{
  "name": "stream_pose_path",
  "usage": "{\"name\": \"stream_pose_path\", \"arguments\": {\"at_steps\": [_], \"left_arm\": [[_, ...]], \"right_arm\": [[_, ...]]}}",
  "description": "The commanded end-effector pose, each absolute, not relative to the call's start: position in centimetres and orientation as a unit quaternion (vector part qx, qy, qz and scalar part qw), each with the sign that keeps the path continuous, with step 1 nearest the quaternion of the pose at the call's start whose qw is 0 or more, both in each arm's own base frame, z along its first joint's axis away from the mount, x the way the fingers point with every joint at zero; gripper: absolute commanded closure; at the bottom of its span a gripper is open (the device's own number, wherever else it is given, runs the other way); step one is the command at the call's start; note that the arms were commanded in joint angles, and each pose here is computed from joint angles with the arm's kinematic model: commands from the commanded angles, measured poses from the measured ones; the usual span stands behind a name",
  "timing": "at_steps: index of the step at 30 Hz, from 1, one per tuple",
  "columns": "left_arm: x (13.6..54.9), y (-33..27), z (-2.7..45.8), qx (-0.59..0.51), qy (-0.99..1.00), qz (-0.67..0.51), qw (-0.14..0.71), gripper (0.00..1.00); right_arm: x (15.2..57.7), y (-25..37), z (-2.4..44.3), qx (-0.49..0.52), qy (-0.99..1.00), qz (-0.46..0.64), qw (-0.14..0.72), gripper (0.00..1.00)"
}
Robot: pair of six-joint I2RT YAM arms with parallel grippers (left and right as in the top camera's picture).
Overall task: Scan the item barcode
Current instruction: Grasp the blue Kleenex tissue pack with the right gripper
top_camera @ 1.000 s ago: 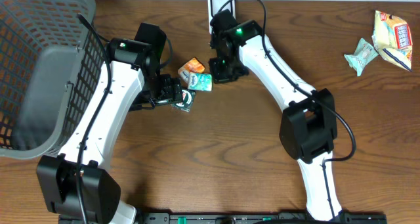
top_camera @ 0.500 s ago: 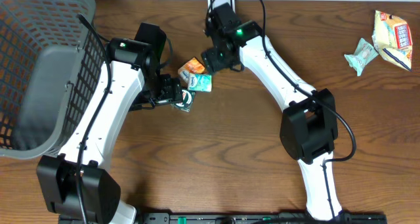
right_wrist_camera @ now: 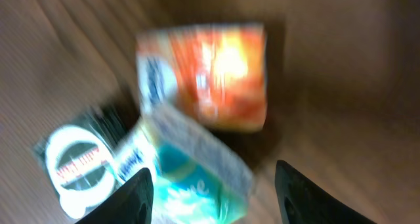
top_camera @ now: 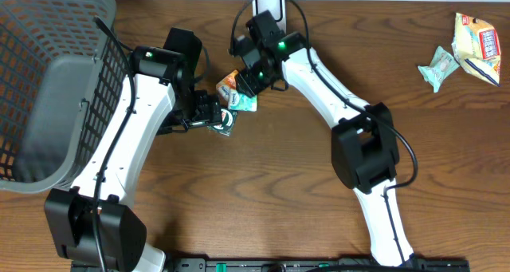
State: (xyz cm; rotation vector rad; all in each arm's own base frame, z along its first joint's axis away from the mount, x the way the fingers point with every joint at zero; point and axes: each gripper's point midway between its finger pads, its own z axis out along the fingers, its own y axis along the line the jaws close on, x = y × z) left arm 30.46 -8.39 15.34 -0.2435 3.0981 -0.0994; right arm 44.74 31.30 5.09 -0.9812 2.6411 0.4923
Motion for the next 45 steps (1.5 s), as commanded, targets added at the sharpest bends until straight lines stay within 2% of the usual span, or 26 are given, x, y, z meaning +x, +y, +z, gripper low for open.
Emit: {"name": "stream_pose_path", "arguments": {"at_steps": [1, 6, 7, 10, 14, 17, 26, 31, 34, 39, 45], "left_arm": [[30.5, -8.4, 15.5, -0.075, 0.997, -0.031, 0.017, 0.02], [30.5, -8.4, 15.5, -0.075, 0.997, -0.031, 0.017, 0.02], [30.6, -8.4, 15.5, -0.075, 0.997, -0.031, 0.017, 0.02], [30.5, -8.4, 15.5, -0.075, 0.997, -0.031, 0.017, 0.03], [30.5, -8.4, 15.5, -0.075, 0.997, -0.031, 0.017, 0.02], [30.5, -8.4, 15.5, -0.075, 0.997, -0.031, 0.017, 0.02], [30.5, -8.4, 15.5, -0.075, 0.997, -0.031, 0.017, 0.02], [30.6, -8.4, 15.5, -0.075, 0.997, -0.031, 0.017, 0.02], [30.5, -8.4, 15.5, -0.075, 0.997, -0.031, 0.017, 0.03], [30.5, -8.4, 15.5, -0.075, 0.997, -0.031, 0.017, 0.02], [30.5, -8.4, 15.5, -0.075, 0.997, -0.031, 0.017, 0.02]], "right_arm": [[43.5, 31.2, 4.7, -0.35, 0.912, 0.177, 0.116, 0.46], [40.2, 29.7, 4.1, -0.381, 0.908, 0.17, 0.047, 0.47], [39.4, 29.3, 3.9, -0.379, 0.91, 0.167, 0.028, 0.5], [37.5, 28.6, 3.9, -0.376, 0.912, 0.163, -0.012, 0.61], [37.6, 28.7, 4.2, -0.377, 0.912, 0.161, -0.009, 0.75], [39.1, 29.3, 5.2, -0.375, 0.912, 0.164, 0.025, 0.99], [47.6, 31.9, 10.3, -0.284, 0.924, 0.157, 0.201, 0.99], [49.2, 34.0, 9.2, -0.282, 0.912, 0.173, 0.243, 0.99], [48.6, 34.7, 6.6, -0.289, 0.914, 0.17, 0.226, 0.99], [46.2, 33.7, 1.8, -0.289, 0.933, 0.152, 0.15, 0.99], [42.7, 30.9, 1.7, -0.279, 0.95, 0.126, 0.065, 0.99]]}}
